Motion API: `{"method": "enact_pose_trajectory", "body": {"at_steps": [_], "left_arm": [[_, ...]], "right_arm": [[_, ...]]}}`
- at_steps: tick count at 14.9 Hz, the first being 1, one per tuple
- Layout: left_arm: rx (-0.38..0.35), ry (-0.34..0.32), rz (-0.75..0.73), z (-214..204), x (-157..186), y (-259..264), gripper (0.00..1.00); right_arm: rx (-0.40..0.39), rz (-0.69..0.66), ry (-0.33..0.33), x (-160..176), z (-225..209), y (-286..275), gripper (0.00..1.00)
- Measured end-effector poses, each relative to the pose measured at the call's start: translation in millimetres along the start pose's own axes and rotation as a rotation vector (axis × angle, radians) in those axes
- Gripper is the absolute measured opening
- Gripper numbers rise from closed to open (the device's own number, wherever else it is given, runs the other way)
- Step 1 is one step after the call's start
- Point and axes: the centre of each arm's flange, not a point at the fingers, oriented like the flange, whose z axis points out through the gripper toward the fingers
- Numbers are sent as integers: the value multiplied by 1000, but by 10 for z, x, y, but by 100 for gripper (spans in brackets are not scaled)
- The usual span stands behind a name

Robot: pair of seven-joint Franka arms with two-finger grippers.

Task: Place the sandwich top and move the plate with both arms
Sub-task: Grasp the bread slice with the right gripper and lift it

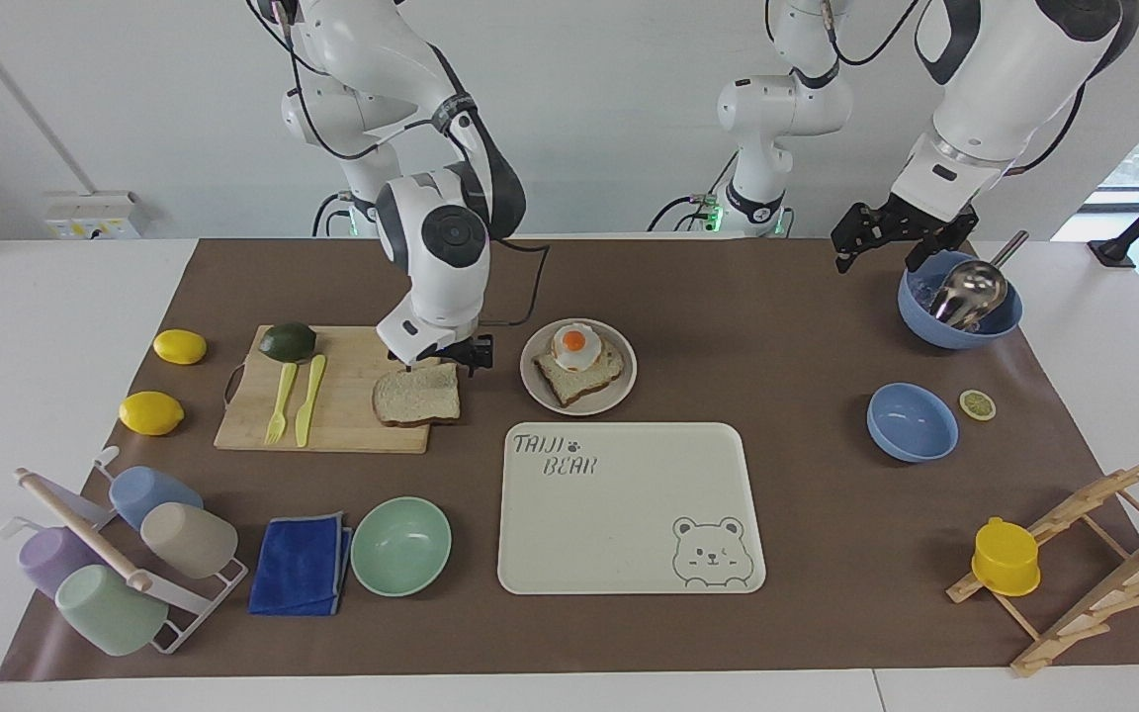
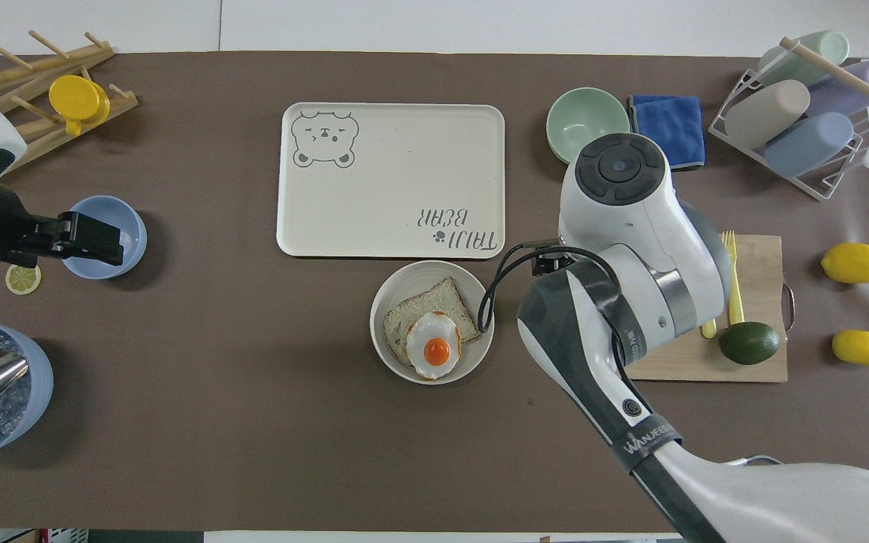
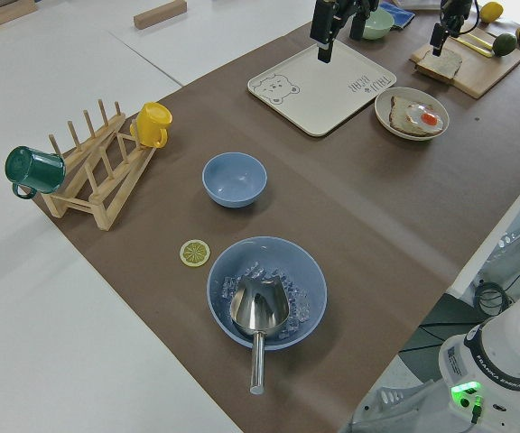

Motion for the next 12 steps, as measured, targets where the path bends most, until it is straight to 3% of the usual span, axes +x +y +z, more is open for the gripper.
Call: {"method": "enact_pose_trajectory", "body": {"at_steps": [6, 12], "left_arm": [[0, 0, 0, 0, 0, 0, 100], [0, 0, 0, 0, 0, -1, 100]], "right_arm": [[-46, 6, -34, -94, 277, -96, 100], [-103, -37, 5, -50, 434, -150, 100]]}}
